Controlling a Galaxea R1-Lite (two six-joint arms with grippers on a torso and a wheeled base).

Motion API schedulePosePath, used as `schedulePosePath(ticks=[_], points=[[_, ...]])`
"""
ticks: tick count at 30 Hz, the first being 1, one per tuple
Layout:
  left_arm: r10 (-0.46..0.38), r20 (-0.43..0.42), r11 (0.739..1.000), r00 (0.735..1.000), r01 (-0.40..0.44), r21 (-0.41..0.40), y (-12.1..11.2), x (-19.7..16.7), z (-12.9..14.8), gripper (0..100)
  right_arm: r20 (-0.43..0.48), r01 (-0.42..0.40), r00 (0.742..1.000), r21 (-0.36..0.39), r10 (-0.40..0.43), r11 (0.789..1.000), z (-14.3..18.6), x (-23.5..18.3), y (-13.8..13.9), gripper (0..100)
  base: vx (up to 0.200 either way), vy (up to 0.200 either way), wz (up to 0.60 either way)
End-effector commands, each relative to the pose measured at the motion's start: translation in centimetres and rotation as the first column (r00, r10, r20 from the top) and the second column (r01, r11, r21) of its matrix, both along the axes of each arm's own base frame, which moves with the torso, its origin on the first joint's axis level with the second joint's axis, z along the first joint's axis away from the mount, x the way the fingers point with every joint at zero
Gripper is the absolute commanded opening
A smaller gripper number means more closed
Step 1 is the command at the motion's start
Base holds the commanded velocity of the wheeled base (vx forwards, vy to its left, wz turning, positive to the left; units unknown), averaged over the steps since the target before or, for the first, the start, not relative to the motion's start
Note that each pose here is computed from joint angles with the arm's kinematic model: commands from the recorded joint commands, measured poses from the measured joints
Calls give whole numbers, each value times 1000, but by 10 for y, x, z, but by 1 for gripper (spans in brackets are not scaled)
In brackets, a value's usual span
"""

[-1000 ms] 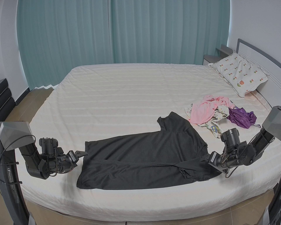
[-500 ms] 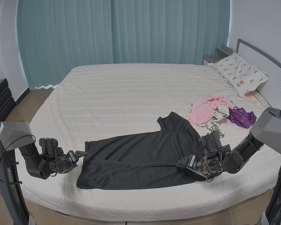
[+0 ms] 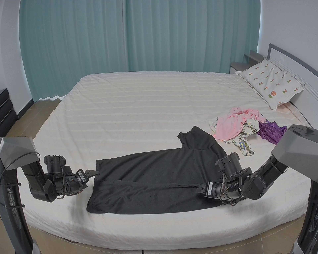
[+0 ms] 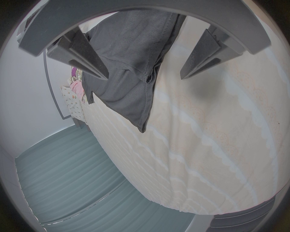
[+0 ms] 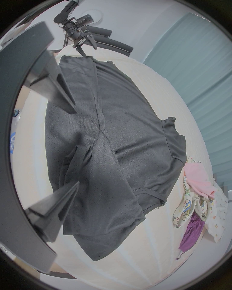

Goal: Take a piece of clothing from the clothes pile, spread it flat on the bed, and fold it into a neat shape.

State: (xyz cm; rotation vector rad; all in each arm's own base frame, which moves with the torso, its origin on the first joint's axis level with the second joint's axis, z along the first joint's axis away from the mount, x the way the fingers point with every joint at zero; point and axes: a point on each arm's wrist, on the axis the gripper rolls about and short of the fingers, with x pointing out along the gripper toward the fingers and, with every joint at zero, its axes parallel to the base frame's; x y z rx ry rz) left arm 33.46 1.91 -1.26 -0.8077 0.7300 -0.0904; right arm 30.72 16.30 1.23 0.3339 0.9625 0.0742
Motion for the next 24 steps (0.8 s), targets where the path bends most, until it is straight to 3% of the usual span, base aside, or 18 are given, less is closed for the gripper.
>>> schedulePosePath(ticks=[1, 2, 4, 6, 24], points=[[2, 0, 1000, 1000, -2, 0, 1, 0, 0, 100, 5, -23, 1000, -45, 24, 999, -6, 1, 3, 0, 0, 0, 0], [2, 0, 1000, 1000, -2, 0, 1, 0, 0, 100, 5, -23, 1000, -45, 24, 999, -6, 1, 3, 0, 0, 0, 0], [2, -3, 1000, 1000, -2, -1, 1, 0, -1, 100, 16, -72, 997, -128, 75, 989, -12, 0, 3, 0, 0, 0, 0], [2, 0, 1000, 1000, -2, 0, 1, 0, 0, 100, 21, -88, 996, -145, 92, 985, -10, -1, 2, 0, 0, 0, 0], [2, -1, 1000, 1000, -2, -1, 1, 0, 0, 100, -1, -172, 985, -163, 174, 972, 2, -28, -10, 0, 0, 0, 0]])
